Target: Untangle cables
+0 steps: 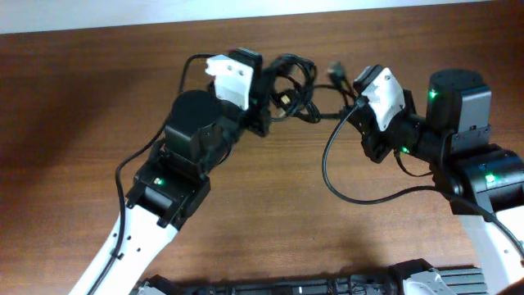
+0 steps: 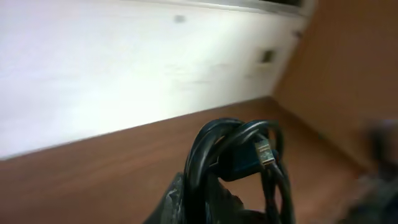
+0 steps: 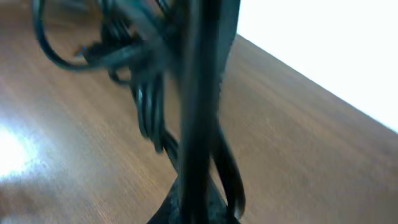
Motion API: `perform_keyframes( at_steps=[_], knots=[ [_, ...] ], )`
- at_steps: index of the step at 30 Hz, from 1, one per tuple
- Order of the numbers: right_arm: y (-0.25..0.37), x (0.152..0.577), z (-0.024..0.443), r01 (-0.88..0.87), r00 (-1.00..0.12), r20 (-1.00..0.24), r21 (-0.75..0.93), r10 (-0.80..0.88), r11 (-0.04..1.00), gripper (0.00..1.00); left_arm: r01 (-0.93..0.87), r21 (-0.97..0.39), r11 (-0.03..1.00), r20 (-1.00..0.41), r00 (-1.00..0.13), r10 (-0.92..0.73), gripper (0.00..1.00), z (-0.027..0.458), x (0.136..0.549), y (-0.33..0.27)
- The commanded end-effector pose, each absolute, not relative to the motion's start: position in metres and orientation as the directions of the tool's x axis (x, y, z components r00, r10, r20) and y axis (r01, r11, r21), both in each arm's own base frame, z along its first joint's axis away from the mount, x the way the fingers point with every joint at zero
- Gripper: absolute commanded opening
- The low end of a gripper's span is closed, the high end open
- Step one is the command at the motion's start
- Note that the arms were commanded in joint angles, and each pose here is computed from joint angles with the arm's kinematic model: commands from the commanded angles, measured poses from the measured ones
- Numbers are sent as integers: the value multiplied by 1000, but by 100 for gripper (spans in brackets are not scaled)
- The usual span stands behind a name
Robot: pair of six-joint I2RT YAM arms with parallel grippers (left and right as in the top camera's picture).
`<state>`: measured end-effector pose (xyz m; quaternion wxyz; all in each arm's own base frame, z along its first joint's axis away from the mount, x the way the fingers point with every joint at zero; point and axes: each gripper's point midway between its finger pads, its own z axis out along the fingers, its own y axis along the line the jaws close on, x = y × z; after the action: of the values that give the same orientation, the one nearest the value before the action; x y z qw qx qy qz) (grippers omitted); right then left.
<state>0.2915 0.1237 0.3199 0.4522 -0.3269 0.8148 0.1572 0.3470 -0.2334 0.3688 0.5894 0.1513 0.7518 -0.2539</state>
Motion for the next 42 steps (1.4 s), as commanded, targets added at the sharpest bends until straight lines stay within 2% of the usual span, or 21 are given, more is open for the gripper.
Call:
perform_keyframes(
  at_steps=[1,3,5,7,8,10,13,16,19,23,24,27,29,34,38,42],
  knots=[
    [112,292,323,-611,-410,-834,-49,-369,790,4,308,-264,914,-954,-222,-201,0,384,362,-192],
    [110,293,322,-600,-423,-830,-44,-363,799,4,308,-264,914,-954,-222,-201,0,384,362,-192],
    [95,299,318,-493,-493,-817,-20,-299,870,4,320,-266,909,-954,-224,-200,0,385,361,-194],
    [79,305,316,-373,-547,-808,0,-220,928,57,392,-276,877,-951,-245,-190,0,385,354,-206],
    [78,305,316,-362,-552,-808,6,-209,932,72,412,-279,867,-950,-251,-186,0,385,352,-209],
    [78,305,316,-359,-554,-807,10,-205,933,80,448,-247,859,-960,-237,-152,0,387,349,-214],
    [78,304,314,-359,-559,-803,11,-206,933,82,561,-160,812,-980,-190,-63,0,391,340,-230],
    [83,302,315,-393,-546,-806,6,-228,919,82,692,-60,720,-993,-118,31,0,394,324,-249],
    [104,293,320,-525,-493,-823,24,-281,851,82,778,41,627,-994,-33,106,0,395,309,-262],
    [139,264,341,-741,-333,-880,22,-340,671,80,784,53,618,-994,-16,105,0,397,308,-264],
    [139,264,342,-742,-325,-882,15,-340,671,80,818,49,573,-995,-10,99,0,398,300,-270],
    [136,270,347,-728,-305,-889,-14,-341,686,81,895,36,446,-996,-5,91,0,399,278,-283],
    [129,278,347,-690,-305,-887,-46,-347,722,81,913,19,408,-994,-27,108,0,392,271,-286],
    [86,299,336,-475,-410,-843,-130,-349,871,82,952,53,302,-990,11,138,0,386,253,-292],
    [48,302,326,-276,-513,-803,-182,-304,944,85,957,71,281,-989,32,142,0,387,249,-292],
    [47,298,332,-271,-497,-814,-185,-302,945,86,950,101,296,-984,52,170,0,382,252,-290]
  ],
)
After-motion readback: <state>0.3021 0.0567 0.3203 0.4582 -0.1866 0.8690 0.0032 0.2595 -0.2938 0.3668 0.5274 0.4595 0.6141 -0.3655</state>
